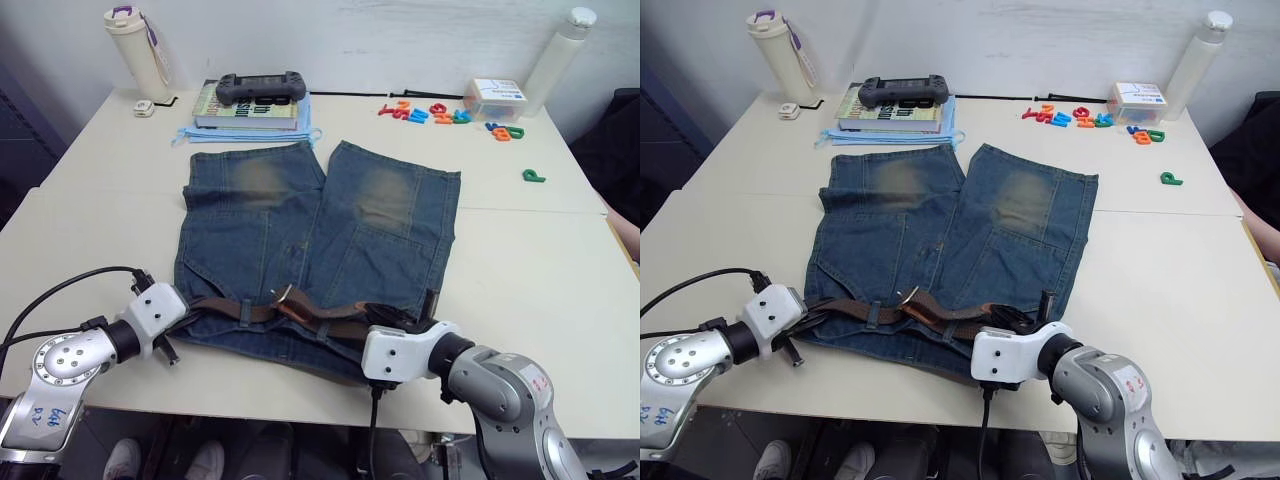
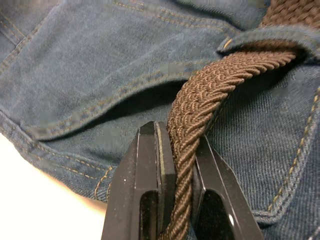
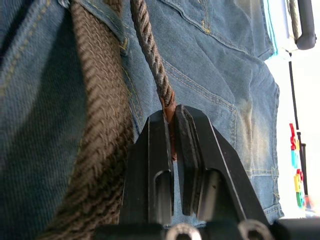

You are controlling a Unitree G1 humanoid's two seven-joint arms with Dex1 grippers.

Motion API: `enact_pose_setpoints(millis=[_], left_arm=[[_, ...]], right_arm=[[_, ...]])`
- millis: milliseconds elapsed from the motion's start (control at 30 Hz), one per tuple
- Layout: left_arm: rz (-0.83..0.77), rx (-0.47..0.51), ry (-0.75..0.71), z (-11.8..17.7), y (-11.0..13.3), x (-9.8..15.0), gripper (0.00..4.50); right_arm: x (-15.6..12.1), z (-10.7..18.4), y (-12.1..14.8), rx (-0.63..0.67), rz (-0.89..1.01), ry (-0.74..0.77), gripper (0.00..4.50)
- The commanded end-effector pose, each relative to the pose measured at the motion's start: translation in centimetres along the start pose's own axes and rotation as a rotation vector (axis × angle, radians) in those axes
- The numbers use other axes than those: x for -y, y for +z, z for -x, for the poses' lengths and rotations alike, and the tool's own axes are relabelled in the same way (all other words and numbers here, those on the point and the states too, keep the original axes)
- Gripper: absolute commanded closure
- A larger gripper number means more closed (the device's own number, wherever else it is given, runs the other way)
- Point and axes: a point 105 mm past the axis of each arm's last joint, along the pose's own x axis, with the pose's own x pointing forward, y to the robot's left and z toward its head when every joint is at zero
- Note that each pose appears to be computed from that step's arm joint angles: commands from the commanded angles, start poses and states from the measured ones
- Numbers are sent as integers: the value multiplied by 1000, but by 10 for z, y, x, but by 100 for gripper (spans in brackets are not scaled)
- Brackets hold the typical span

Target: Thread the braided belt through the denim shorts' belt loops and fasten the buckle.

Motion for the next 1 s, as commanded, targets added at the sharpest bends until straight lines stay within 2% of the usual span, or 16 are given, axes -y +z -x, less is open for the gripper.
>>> enact_pose_setpoints(millis=[33, 200, 367, 400, 433, 533, 633, 733, 1000], left_arm=[[-41, 6, -14, 6, 10, 1, 447], [-26, -29, -55, 6, 2, 10, 447], [18, -1, -45, 3, 5, 9, 447], [18, 6, -46, 2, 6, 9, 397], [28, 16, -60, 3, 7, 11, 346], [57, 36, -93, 5, 10, 15, 240], [117, 91, -133, 11, 20, 13, 104], [184, 158, -187, 18, 37, 10, 103], [333, 255, -371, 33, 73, 12, 103]], right_arm=[[7, 11, 20, 68, 32, -47, 450], [6, 9, 19, 64, 13, -40, 450], [5, 7, 16, 57, -6, -29, 450], [5, 7, 15, 54, -10, -29, 450], [7, 6, 14, 52, -13, -36, 409], [12, 7, 11, 49, -40, -50, 303], [17, 9, 4, 29, -64, -62, 151], [24, 15, -4, 25, -100, -61, 17], [50, 36, -11, 114, -237, -38, 17]])
